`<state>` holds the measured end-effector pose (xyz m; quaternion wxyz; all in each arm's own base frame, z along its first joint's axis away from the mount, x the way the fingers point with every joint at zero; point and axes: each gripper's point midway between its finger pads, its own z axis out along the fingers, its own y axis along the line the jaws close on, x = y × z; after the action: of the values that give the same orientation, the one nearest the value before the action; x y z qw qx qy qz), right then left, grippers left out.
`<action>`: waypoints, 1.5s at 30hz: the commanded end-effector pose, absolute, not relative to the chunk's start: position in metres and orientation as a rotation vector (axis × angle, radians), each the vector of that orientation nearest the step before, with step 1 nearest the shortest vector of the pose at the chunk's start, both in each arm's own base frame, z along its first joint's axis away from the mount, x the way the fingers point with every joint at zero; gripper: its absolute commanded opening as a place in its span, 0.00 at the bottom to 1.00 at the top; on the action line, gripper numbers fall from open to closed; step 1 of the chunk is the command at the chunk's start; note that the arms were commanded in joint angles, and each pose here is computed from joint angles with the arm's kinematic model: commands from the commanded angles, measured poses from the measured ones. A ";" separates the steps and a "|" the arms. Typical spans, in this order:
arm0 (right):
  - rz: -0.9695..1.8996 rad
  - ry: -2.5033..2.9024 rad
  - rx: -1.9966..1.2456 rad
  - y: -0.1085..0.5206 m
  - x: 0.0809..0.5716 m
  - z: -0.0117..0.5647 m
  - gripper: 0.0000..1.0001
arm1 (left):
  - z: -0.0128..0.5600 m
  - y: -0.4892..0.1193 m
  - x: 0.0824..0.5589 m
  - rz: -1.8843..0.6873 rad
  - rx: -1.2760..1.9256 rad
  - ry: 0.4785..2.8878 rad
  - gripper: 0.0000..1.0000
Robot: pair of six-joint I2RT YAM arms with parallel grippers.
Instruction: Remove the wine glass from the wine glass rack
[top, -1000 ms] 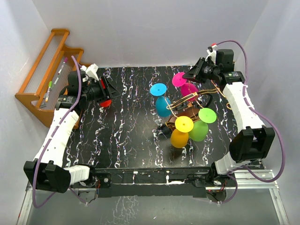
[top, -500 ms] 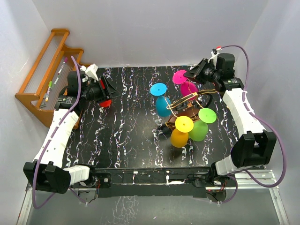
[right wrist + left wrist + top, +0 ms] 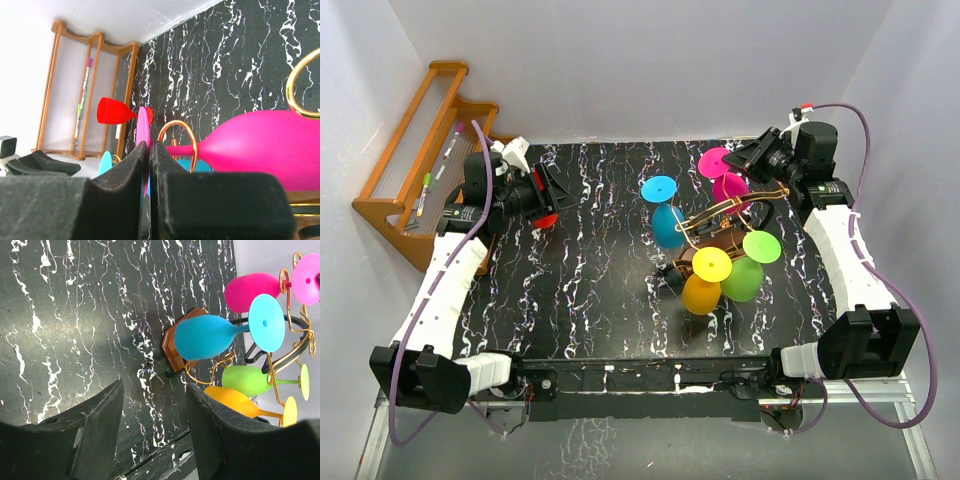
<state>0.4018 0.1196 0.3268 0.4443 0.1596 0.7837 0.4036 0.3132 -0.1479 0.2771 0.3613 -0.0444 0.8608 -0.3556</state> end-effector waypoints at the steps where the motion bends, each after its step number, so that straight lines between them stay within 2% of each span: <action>1: 1.026 1.848 0.309 0.118 0.394 0.357 0.08 | 0.289 -0.148 0.305 -0.923 -0.083 2.181 0.50; 18: 1.248 1.958 0.070 0.155 0.367 0.350 0.08 | 0.289 -0.149 0.303 -0.930 -0.088 2.176 0.50; 36: 1.136 1.682 -0.291 0.242 0.426 0.420 0.08 | 0.314 -0.138 0.282 -0.889 -0.153 2.134 0.51; 40: 0.981 1.485 -0.567 0.292 0.395 0.450 0.08 | 0.310 -0.119 0.279 -0.743 -0.182 2.158 0.51; 45: 0.781 1.215 -0.934 0.370 0.296 0.450 0.08 | 0.308 -0.078 0.272 -0.480 -0.312 2.167 0.52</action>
<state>0.3705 0.3348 0.3922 0.5282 -0.2694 0.6831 0.4265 0.2845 -0.1148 0.2947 0.3974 -0.0895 0.8688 -0.2815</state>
